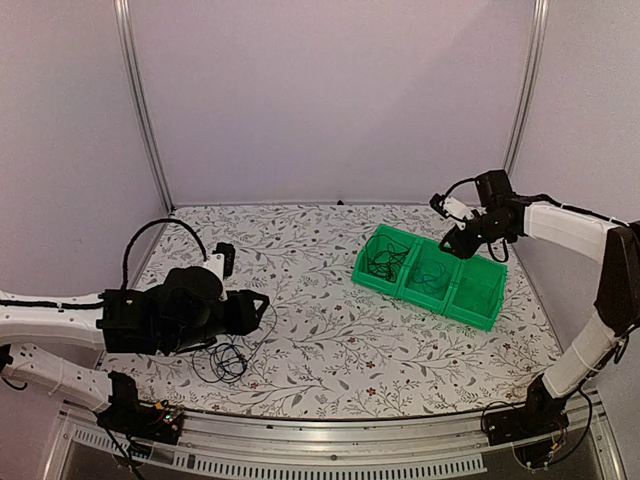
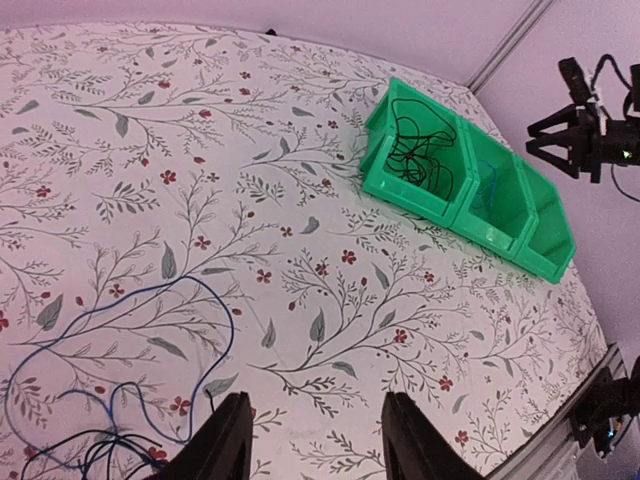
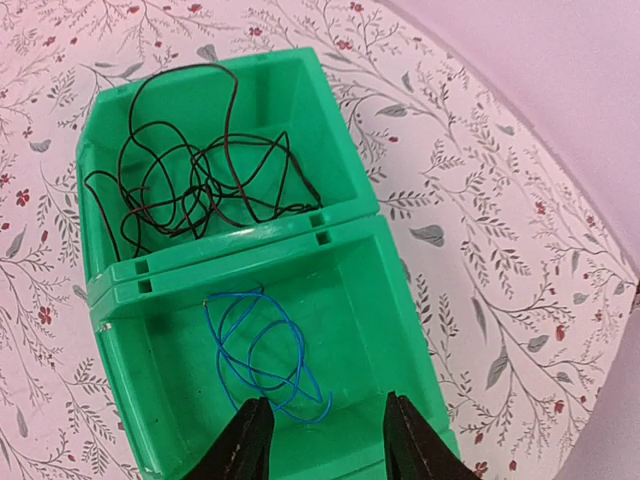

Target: Untangle the cables

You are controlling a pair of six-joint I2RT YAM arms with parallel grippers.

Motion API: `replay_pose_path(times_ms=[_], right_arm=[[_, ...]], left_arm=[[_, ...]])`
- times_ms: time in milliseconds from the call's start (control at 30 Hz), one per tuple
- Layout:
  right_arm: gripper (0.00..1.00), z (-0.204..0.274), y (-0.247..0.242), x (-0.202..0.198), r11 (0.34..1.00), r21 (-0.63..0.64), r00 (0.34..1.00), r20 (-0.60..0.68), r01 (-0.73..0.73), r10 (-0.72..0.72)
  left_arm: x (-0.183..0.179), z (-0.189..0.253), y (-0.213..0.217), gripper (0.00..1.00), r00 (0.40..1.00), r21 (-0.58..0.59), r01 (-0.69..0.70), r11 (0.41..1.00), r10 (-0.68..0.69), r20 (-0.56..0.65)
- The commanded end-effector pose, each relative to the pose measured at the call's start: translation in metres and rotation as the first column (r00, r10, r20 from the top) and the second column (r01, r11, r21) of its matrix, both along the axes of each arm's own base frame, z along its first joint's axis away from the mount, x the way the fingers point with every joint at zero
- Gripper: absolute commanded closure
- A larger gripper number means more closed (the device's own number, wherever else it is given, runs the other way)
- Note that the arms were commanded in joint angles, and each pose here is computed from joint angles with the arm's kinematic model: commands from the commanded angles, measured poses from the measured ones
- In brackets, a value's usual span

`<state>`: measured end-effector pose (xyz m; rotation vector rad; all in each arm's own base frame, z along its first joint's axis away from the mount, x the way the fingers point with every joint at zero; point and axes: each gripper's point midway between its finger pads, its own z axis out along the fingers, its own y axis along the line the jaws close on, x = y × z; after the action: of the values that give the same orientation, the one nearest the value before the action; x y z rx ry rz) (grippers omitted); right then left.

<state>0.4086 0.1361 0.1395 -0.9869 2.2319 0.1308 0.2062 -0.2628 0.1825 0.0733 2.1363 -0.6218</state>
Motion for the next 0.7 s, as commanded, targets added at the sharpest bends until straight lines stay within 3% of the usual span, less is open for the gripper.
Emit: replay_pose_path(times_ms=[0,133,267,433,667], right_arm=[[0.57,0.034,-0.009,-0.003,1.000,-0.015,0.995,0.095,0.021,-0.020],[0.56,0.034,-0.006,-0.003,1.000,-0.002,0.994,0.109,0.011,-0.011],[0.57,0.038,0.002,-0.007,0.998,0.055,0.992,0.128,-0.017,0.010],[0.57,0.057,0.021,-0.019,0.980,0.179,0.987,0.147,-0.085,0.058],[0.57,0.067,0.019,-0.021,0.981,0.174,0.979,0.197,-0.091,0.056]], left_arm=[[0.006,-0.032,0.038,0.55,0.984,0.056,-0.139,0.989,0.144,-0.101],[0.012,-0.050,0.049,0.56,0.974,0.108,-0.161,0.981,0.176,-0.145],[0.023,-0.067,0.035,0.59,0.972,0.136,-0.095,0.986,0.121,-0.199],[0.040,-0.089,0.002,0.53,0.957,0.144,-0.029,0.989,0.068,-0.281],[0.071,-0.125,-0.037,0.49,0.932,0.169,0.002,0.986,0.060,-0.357]])
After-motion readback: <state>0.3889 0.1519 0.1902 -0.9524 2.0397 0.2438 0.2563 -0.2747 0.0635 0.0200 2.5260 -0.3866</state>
